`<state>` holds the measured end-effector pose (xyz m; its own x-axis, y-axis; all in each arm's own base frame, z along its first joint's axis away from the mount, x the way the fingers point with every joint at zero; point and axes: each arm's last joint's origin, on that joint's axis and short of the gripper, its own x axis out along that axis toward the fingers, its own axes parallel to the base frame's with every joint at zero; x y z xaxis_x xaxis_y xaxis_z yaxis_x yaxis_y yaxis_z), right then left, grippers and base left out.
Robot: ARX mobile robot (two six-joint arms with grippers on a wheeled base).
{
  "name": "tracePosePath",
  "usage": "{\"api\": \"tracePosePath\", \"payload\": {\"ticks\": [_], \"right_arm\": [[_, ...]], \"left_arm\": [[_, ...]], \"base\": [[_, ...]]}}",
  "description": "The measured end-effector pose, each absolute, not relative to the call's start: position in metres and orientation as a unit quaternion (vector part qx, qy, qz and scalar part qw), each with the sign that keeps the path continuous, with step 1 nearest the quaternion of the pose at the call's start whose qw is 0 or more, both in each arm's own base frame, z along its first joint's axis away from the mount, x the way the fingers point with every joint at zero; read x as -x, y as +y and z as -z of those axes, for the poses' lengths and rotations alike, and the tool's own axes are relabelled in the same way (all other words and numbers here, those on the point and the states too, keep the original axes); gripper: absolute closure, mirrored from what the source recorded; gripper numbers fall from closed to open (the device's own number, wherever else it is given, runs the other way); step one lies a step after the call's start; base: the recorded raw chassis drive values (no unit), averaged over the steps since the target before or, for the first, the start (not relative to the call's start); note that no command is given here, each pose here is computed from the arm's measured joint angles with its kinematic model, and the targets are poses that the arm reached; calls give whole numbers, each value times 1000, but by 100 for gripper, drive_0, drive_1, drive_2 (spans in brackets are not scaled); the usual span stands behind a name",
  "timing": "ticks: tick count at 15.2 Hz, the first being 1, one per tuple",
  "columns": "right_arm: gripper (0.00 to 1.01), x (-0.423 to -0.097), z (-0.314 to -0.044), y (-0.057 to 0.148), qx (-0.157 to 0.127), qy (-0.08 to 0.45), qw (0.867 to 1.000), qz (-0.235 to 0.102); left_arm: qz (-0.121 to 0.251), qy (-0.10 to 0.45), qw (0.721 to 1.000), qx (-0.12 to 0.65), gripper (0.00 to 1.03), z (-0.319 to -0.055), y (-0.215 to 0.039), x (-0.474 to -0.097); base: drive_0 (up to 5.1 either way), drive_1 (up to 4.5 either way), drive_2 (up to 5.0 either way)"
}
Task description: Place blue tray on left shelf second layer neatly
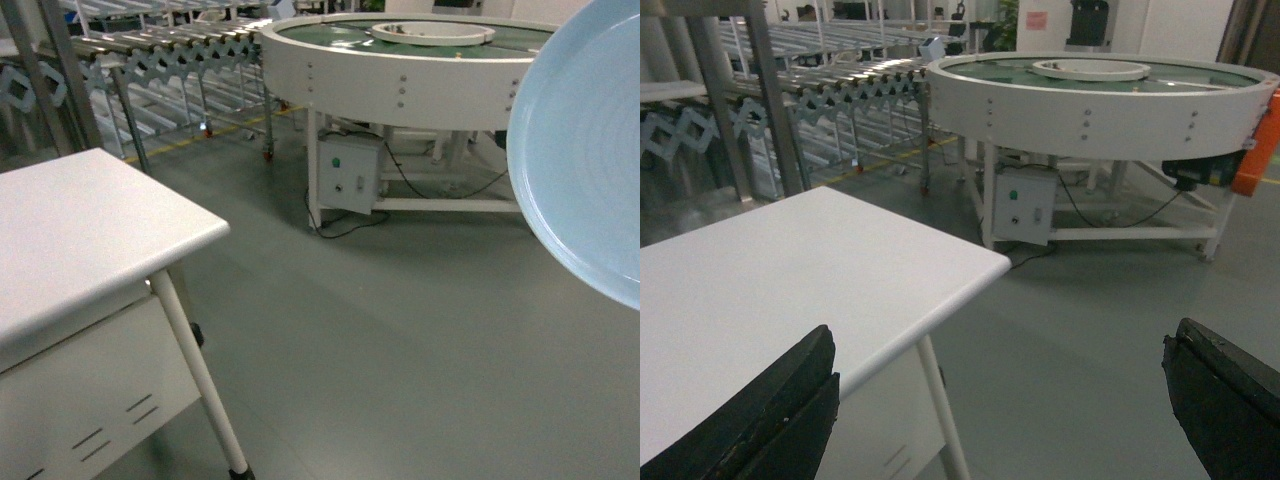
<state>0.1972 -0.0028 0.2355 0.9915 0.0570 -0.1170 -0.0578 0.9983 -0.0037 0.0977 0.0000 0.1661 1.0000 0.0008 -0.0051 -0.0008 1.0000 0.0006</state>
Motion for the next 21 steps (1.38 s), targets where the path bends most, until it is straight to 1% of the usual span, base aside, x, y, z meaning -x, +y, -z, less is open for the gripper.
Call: {"api": "tracePosePath", "payload": {"ticks": [2,4,5,7,9,21], "right_arm": [[99,-197,-235,-3,4,59,998,-28],[99,-197,-235,-3,5,59,998,-28],[99,-197,-235,-4,5,62,998,-21],[99,-197,-235,-4,5,62,998,-26],[99,-196,-236,-4,5,56,998,-26],[99,-197,-235,-4,5,61,998,-26]], "left_arm": [[0,2,1000,0,5,-166,0,-98],[1,1,1000,0,5,-166,0,-98],[2,2,1000,0,5,-166,0,-98],[0,3,1000,0,5,-166,0,-98],[-1,4,1000,0,5,-166,0,-98],[0,2,1000,0,5,-166,0,-98]], "base": [[267,-326,-422],[-159,-159,-159],[-159,-159,-159],[-146,-146,-146],[-180,230,-590],[-173,238,-584]]}}
